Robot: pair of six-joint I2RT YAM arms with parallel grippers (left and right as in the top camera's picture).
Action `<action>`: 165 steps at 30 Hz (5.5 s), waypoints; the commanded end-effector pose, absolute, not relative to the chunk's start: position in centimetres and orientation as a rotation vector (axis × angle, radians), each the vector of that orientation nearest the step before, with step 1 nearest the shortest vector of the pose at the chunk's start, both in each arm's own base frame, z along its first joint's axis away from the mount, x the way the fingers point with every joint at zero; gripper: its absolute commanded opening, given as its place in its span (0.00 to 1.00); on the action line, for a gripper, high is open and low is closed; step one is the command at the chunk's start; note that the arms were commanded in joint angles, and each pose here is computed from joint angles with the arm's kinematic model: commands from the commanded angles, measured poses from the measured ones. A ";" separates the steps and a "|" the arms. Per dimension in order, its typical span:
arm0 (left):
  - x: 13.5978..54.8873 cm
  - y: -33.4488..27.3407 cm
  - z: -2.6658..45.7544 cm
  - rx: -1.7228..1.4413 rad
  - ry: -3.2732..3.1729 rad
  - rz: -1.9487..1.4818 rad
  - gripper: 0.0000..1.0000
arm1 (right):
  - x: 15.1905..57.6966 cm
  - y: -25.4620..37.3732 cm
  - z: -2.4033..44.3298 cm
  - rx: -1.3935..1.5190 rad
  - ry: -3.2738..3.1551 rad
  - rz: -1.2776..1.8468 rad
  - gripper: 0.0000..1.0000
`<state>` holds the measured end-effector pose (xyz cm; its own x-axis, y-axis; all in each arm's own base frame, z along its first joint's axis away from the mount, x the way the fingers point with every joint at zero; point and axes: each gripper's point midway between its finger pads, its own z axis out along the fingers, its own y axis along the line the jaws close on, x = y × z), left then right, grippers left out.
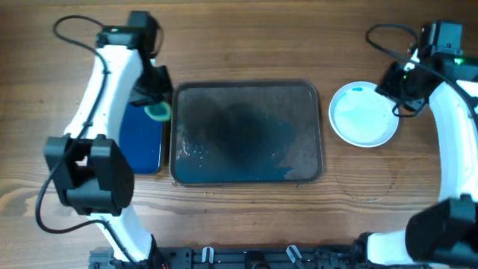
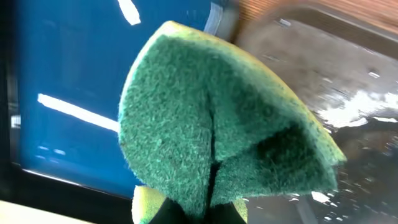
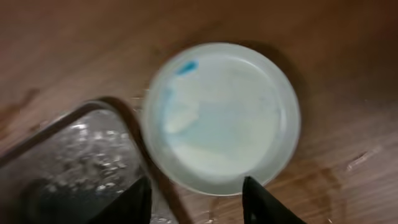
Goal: Clean dirty plates on tray and stack at the side
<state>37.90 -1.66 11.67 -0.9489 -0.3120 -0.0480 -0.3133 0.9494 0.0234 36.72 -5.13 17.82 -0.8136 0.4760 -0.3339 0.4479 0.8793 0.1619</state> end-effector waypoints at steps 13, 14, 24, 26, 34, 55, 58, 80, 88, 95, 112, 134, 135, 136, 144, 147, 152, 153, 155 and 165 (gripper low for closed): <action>34.7 8.4 4.4 -0.591 3.147 0.207 1.00 | 37.4 2.5 18.5 0.362 2.721 0.193 0.51; 34.7 8.4 4.4 -0.591 3.146 0.207 1.00 | 37.4 2.5 18.5 0.363 2.722 0.192 0.51; 37.8 7.4 6.3 -0.898 2.944 0.052 1.00 | 31.6 4.2 29.6 0.165 2.450 0.342 1.00; 37.8 7.4 6.3 -0.898 2.944 0.052 1.00 | 29.6 5.0 32.5 0.144 2.355 0.412 1.00; 37.8 7.4 6.3 -0.898 2.944 0.052 1.00 | 24.5 3.1 36.9 0.494 2.154 0.471 1.00; 37.8 7.4 6.3 -0.898 2.944 0.052 1.00 | 23.7 5.8 22.0 -0.128 1.488 0.380 1.00; 37.8 7.4 6.3 -0.898 2.944 0.052 1.00 | 23.5 6.5 19.1 -0.151 1.511 0.423 1.00; 37.8 7.4 6.3 -0.898 2.944 0.052 1.00 | 23.5 6.5 18.1 -0.146 1.555 0.429 1.00; 41.4 5.6 18.8 -0.697 2.469 -0.140 1.00 | 23.5 6.5 18.1 -0.146 1.555 0.430 1.00; 34.0 2.6 27.4 -0.382 1.906 -0.184 1.00 | 23.5 6.5 18.1 -0.146 1.555 0.429 1.00; 24.7 -1.0 16.2 -0.075 1.712 -0.185 1.00 | 23.5 6.5 18.1 -0.146 1.555 0.430 1.00; 24.4 -1.3 15.9 -0.062 1.656 -0.185 1.00 | 23.5 6.5 18.1 -0.146 1.555 0.430 1.00; 24.4 -1.3 15.9 -0.062 1.656 -0.185 1.00 | 23.5 6.5 18.1 -0.146 1.555 0.429 1.00; 24.4 -1.3 15.9 -0.062 1.656 -0.185 1.00 | 23.5 6.5 18.1 -0.146 1.555 0.430 1.00; 24.4 -1.3 15.9 -0.062 1.657 -0.186 1.00 | 23.5 6.5 18.1 -0.146 1.555 0.429 1.00; 24.4 -1.3 15.9 -0.062 1.658 -0.186 1.00 | 23.5 6.5 18.1 -0.146 1.555 0.430 1.00; 24.4 -1.3 15.9 -0.062 1.658 -0.186 1.00 | 23.5 6.5 18.1 -0.146 1.555 0.429 1.00; 24.4 -1.3 15.9 -0.062 1.658 -0.186 1.00 | 23.5 6.5 18.1 -0.146 1.555 0.429 1.00; 24.4 -1.3 15.9 -0.062 1.658 -0.186 1.00 | 23.5 6.5 18.1 -0.146 1.555 0.430 1.00; 24.4 -1.3 15.8 -0.062 1.658 -0.186 1.00 | 23.5 6.5 18.1 -0.146 1.555 0.429 1.00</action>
